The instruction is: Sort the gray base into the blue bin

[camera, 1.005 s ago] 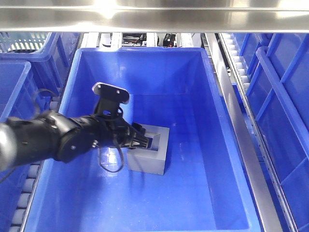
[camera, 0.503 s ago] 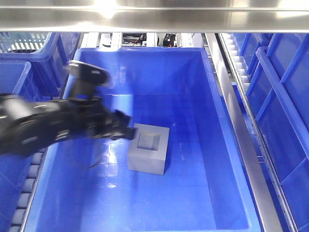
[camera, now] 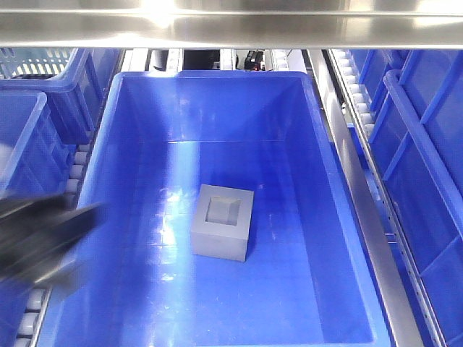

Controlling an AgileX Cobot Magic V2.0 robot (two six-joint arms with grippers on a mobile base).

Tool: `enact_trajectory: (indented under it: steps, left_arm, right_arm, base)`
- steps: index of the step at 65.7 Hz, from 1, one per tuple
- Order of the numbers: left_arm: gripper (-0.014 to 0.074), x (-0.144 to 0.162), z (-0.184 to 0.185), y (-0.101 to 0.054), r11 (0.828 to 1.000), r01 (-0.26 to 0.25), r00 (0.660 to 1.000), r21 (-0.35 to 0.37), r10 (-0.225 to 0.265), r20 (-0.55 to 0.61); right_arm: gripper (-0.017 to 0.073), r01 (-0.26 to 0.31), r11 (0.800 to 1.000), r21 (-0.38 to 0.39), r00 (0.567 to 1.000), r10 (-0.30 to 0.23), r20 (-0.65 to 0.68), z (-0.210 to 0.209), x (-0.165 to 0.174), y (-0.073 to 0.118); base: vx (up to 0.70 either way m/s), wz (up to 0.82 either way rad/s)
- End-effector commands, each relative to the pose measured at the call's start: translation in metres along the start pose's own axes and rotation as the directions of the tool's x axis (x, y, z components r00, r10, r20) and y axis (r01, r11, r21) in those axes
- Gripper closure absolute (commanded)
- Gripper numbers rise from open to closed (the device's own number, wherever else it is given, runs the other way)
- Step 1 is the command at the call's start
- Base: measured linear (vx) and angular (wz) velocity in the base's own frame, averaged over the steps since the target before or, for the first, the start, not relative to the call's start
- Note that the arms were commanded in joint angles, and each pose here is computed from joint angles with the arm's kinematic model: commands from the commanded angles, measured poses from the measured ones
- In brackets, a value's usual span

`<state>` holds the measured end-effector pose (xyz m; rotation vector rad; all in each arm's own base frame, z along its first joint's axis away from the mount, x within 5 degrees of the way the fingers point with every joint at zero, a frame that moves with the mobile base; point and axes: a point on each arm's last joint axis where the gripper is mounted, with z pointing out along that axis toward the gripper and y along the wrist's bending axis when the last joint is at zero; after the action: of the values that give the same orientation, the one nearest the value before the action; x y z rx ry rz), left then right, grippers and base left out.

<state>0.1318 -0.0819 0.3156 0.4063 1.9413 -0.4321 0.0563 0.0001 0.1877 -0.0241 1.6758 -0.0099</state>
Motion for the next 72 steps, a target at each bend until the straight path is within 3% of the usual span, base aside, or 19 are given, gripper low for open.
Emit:
enact_trajectory:
  steps: [1,29,39,50,72]
  left_arm:
    - [0.0291,-0.002,-0.031,0.000,0.999,0.021,0.991,0.027,-0.024,0.134]
    - [0.0291,0.053,-0.139,0.016,0.999,0.019,0.918,0.033,-0.031,0.395]
    - [0.0358,0.059,-0.139,0.017,1.000,-0.015,0.931,0.014,0.009,0.366]
    - [0.0601,0.062,-0.132,0.017,1.000,-0.020,0.924,0.019,0.012,0.382]
    - [0.0601,0.069,-0.124,0.017,1.000,-0.015,0.938,0.020,0.008,0.346]
  right_arm:
    - [0.0568,0.011,1.000,0.003,0.997,-0.011,0.072,0.000,-0.003,0.000]
    - [0.0568,0.011,1.000,0.003,0.997,-0.011,0.072,0.000,-0.003,0.000]
    - [0.0568,0.011,1.000,0.003,0.997,-0.011,0.072,0.000,-0.003,0.000]
    - [0.0568,0.011,1.000,0.003,0.997,-0.011,0.072,0.000,-0.003,0.000]
    - [0.0568,0.011,1.000,0.003,0.997,-0.011,0.072,0.000,-0.003,0.000]
  base:
    - [0.00,0.00]
    - [0.00,0.00]
    - [0.00,0.00]
    - [0.00,0.00]
    - [0.00,0.00]
